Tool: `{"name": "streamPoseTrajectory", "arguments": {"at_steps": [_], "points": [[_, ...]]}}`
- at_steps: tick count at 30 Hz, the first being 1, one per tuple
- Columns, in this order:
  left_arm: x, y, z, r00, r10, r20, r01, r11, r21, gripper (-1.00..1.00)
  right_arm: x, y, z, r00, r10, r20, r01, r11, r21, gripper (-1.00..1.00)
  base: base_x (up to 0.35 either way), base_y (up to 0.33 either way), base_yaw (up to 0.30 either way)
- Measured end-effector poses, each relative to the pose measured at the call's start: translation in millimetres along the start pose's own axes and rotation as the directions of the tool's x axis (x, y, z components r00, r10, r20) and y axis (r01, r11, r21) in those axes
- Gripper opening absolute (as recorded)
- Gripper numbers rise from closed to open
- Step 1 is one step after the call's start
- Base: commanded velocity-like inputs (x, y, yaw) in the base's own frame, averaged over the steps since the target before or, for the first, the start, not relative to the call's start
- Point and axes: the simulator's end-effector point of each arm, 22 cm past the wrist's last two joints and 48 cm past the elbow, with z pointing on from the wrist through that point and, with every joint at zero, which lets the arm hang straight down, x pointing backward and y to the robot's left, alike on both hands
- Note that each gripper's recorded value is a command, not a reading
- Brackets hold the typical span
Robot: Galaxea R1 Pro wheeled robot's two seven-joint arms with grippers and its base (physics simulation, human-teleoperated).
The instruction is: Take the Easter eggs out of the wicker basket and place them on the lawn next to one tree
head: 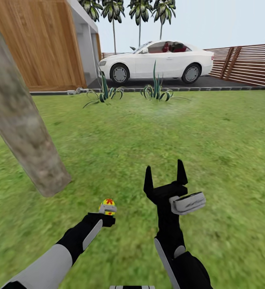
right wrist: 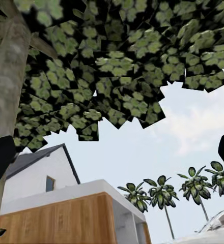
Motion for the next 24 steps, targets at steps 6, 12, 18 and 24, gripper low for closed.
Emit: {"name": "streamPoseTrajectory", "arguments": {"at_steps": [6,12,18,24], "points": [[-10.9,-0.1,-10.5,1.0,0.0,0.024,0.0,1.0,-0.001,1.0,-12.2,3.0,7.3,1.0,-0.004,0.024,0.004,1.0,-0.007,1.0,-0.027,0.0,0.0],[-21.4,0.6,-20.8,0.999,0.001,0.048,-0.001,1.0,-0.003,1.0,-23.6,6.8,13.9,0.999,-0.006,0.047,0.007,1.0,-0.015,1.0,-0.148,0.0,0.0],[-32.0,0.7,-31.7,0.997,0.003,0.073,-0.002,1.0,-0.005,1.0,-35.3,11.3,20.2,0.998,-0.008,0.069,0.01,1.0,-0.025,1.0,-0.108,0.0,0.0],[-39.3,1.9,-41.6,0.996,0.002,0.09,-0.002,1.0,-0.008,1.0,-46.6,14.5,26.0,0.996,-0.011,0.09,0.014,0.999,-0.033,1.0,-0.019,0.0,0.0]]}}
